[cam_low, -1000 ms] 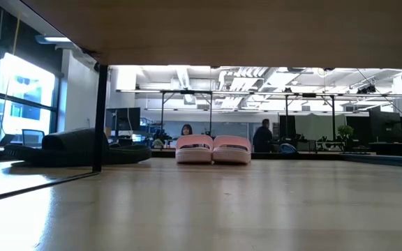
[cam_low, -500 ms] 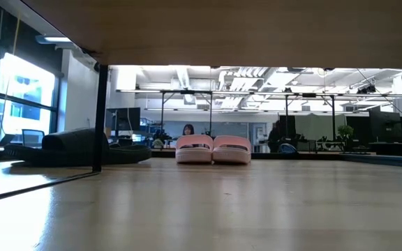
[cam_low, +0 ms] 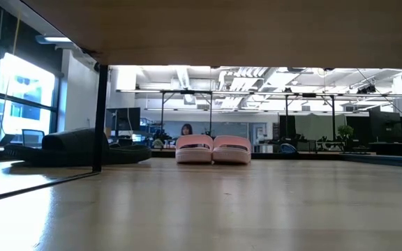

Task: Pick and place slides into the shelf
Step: Put the black slipper on the shelf

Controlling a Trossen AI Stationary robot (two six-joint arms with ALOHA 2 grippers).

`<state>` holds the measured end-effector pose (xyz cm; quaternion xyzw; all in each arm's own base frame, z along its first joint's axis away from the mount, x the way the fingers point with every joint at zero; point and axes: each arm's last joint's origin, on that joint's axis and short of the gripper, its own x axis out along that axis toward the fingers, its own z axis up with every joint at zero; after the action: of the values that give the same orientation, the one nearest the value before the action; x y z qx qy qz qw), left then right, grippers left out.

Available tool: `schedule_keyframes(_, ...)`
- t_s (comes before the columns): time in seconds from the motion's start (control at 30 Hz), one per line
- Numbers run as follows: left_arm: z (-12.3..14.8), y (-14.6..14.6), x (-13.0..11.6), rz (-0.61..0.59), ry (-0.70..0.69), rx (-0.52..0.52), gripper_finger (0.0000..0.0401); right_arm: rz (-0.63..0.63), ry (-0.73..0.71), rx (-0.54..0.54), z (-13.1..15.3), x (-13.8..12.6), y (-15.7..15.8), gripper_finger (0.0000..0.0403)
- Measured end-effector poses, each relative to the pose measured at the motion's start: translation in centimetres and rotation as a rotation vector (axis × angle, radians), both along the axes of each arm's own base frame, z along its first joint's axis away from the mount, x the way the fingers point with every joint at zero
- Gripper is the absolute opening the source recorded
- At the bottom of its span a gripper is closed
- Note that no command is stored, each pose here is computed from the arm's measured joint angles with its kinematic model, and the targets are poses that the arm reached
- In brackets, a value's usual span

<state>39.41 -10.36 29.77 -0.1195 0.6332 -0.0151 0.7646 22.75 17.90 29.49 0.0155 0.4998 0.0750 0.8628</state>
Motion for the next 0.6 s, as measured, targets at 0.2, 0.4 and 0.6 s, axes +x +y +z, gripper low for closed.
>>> schedule_keyframes(0.2, -0.04, -0.01, 0.09, -0.01, -0.009, 0.006, 0.0, 0.028, -0.012, 0.011, 0.09, 0.13, 0.12, 0.0)
schedule_keyframes(0.4, -0.08, 0.08, -0.01, -0.008, -0.002, 0.028, 0.0, 0.015, -0.009, 0.011, 0.08, 0.35, -0.19, 0.0)
schedule_keyframes(0.6, -0.16, 0.3, -0.29, 0.001, 0.022, 0.08, 0.0, 0.009, -0.003, 0.004, 0.04, 0.38, -0.36, 0.0)
